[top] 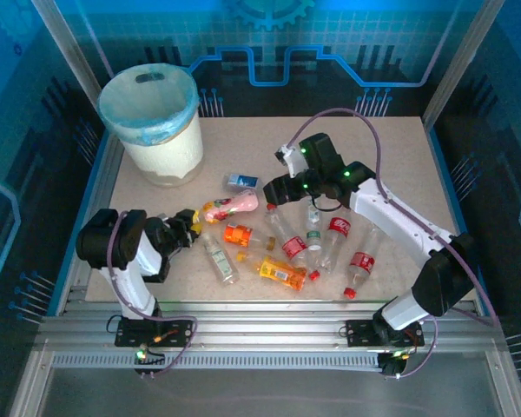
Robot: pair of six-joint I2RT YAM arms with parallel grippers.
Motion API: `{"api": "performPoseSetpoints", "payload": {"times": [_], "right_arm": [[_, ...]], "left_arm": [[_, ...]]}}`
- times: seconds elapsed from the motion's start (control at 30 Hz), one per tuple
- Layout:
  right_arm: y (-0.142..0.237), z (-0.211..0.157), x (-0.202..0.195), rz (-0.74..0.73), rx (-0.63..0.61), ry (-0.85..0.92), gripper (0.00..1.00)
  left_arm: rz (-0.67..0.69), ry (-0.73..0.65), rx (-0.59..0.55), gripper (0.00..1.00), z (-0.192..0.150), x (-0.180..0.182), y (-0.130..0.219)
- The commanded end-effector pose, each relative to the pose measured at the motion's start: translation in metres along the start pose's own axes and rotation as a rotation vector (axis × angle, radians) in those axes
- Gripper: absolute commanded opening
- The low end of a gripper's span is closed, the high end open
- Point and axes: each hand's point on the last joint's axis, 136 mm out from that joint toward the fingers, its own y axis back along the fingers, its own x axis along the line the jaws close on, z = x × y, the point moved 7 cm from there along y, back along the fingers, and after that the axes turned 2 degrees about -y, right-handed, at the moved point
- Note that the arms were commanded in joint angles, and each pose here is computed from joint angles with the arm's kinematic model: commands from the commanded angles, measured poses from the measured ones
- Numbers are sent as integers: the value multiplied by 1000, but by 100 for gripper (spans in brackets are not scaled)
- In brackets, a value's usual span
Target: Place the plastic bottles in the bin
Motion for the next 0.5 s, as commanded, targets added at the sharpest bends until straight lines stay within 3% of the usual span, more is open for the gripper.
{"api": "performPoseSetpoints", "payload": {"times": [0.0, 0.3, 0.47], "right_arm": [[0, 4, 7, -3, 7, 2, 65], [-2, 2, 10, 3, 12, 12, 65], [-2, 3, 12, 7, 10, 15, 65]], "left_arm": [[51, -22, -52, 10, 6, 0, 8], [116, -201, -119, 0, -2, -38, 31], [155, -332, -166, 0, -11, -68, 53]]}}
